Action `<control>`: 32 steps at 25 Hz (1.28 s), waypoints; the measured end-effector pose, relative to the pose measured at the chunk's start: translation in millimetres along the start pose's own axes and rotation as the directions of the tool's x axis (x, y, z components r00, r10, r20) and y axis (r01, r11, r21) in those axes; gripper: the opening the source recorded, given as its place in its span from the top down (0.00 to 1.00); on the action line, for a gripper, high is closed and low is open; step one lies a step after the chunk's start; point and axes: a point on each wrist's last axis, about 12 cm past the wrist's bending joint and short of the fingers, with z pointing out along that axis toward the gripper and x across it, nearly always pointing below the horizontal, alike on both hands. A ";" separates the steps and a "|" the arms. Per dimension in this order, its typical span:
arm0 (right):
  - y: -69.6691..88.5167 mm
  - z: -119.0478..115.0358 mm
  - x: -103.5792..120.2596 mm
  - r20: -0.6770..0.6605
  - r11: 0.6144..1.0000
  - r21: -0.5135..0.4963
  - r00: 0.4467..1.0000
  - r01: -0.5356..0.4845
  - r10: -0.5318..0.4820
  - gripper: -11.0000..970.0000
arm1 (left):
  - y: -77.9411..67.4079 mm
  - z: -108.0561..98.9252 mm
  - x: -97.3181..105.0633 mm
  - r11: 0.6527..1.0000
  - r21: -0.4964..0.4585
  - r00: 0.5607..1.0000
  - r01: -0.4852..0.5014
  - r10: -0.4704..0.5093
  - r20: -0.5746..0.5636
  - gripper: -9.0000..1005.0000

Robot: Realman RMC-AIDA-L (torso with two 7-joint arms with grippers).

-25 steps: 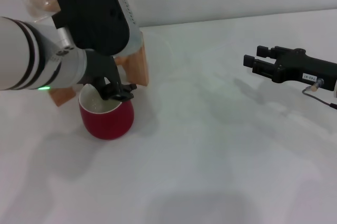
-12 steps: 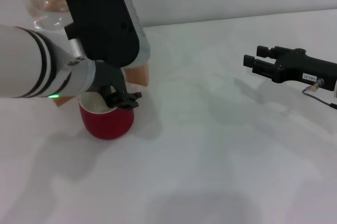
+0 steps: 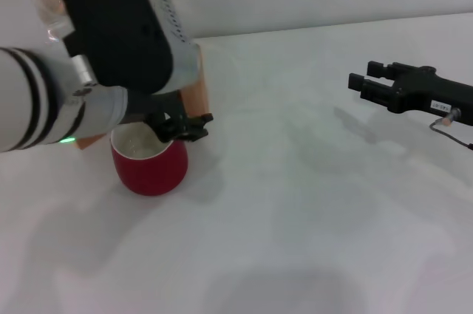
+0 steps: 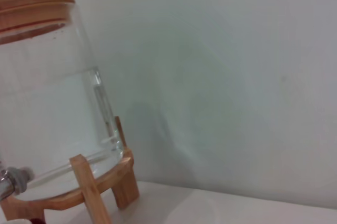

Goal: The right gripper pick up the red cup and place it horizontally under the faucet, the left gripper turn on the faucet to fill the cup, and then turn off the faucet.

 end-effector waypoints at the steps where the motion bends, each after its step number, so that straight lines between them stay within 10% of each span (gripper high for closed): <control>1: -0.3 -1.0 0.2 0.002 1.000 0.001 1.000 -0.001 0.001 0.45 | -0.3 -2.2 -0.1 1.000 -0.007 1.000 0.006 -0.005 0.013 0.13; 16: -4.1 -11.8 -1.1 0.022 1.000 0.004 1.000 -0.009 0.009 0.45 | -28.1 -30.3 17.8 0.979 0.036 0.940 0.199 -0.201 0.277 0.13; 32: -14.4 -20.5 -7.8 0.048 0.999 0.043 0.999 -0.004 0.002 0.45 | -40.1 -62.7 68.6 0.821 0.097 0.679 0.562 -0.526 0.513 0.13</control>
